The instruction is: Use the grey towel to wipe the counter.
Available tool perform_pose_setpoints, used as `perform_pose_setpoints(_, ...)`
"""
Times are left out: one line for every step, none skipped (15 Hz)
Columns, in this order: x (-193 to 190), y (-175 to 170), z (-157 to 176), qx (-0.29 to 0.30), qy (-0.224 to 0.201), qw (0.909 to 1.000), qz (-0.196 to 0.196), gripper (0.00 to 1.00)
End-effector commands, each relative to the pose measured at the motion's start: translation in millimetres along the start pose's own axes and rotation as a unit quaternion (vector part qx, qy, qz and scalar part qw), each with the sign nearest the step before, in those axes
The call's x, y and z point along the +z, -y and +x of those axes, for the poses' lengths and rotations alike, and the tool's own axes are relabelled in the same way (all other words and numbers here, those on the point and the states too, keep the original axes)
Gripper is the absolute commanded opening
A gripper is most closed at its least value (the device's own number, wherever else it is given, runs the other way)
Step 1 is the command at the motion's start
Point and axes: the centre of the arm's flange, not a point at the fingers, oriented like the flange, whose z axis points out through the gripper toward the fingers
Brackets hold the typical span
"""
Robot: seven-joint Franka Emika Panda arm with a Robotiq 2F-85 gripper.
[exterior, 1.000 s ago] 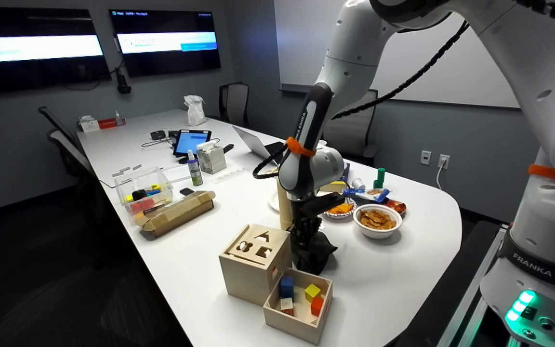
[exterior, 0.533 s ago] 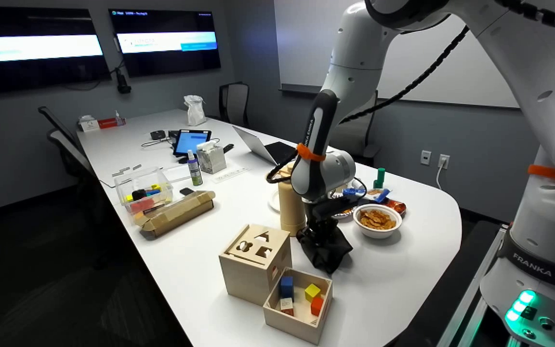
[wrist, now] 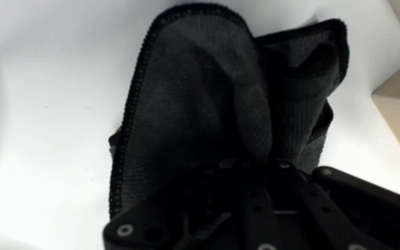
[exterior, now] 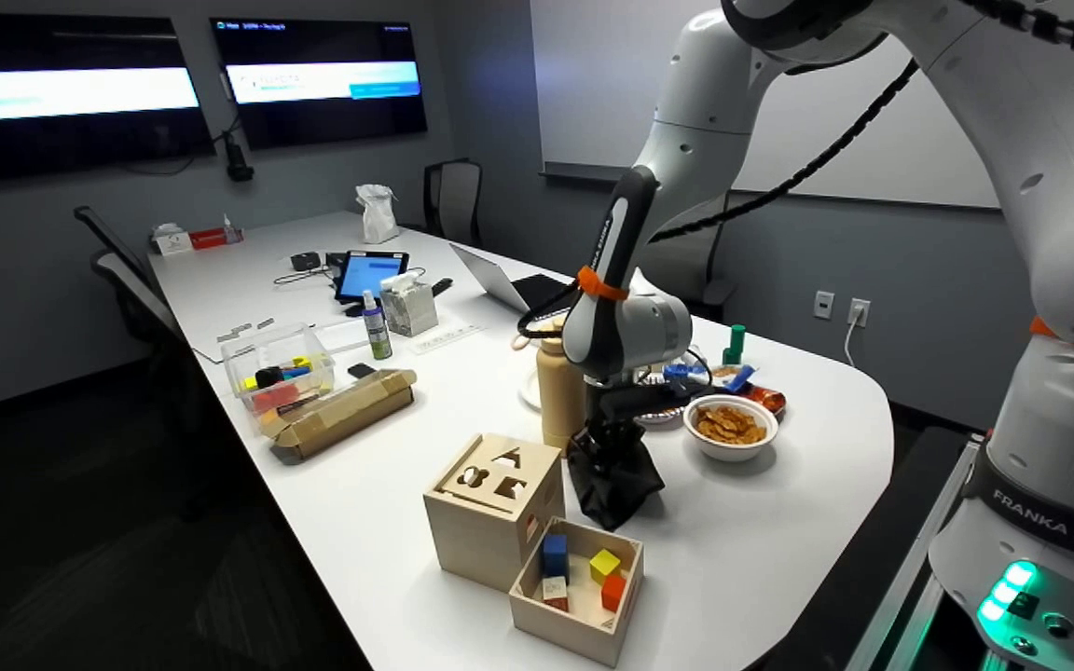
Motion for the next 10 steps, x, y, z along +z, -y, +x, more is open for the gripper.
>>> perform_pose_setpoints(11.5,1.4,-11.0,-0.035,0.039,0.9974,0.049,0.02)
perform_pose_setpoints(14.1,-2.5,-16.7,-0.031,0.058,0.9967,0.048,0.02)
perform_pose_setpoints(16.4,-6.2,-23.0,-0.025,0.074,0.9959,0.046,0.02)
perform_pose_setpoints(17.9,-12.0,-28.1,-0.009,0.090,0.9954,0.034,0.02)
perform_pose_setpoints(17.6,-18.6,-31.5,0.012,0.098,0.9949,0.021,0.02)
perform_pose_setpoints(15.8,-24.7,-33.3,0.032,0.099,0.9945,0.011,0.02)
perform_pose_setpoints(12.3,-29.5,-32.6,0.053,0.094,0.9942,0.000,0.02)
perform_pose_setpoints(6.3,-35.3,-31.4,0.072,0.086,0.9936,-0.012,0.02)
perform_pose_setpoints(-0.6,-40.6,-30.2,0.090,0.079,0.9924,-0.026,0.02)
perform_pose_setpoints(-6.6,-44.7,-27.6,0.109,0.073,0.9905,-0.040,0.02)
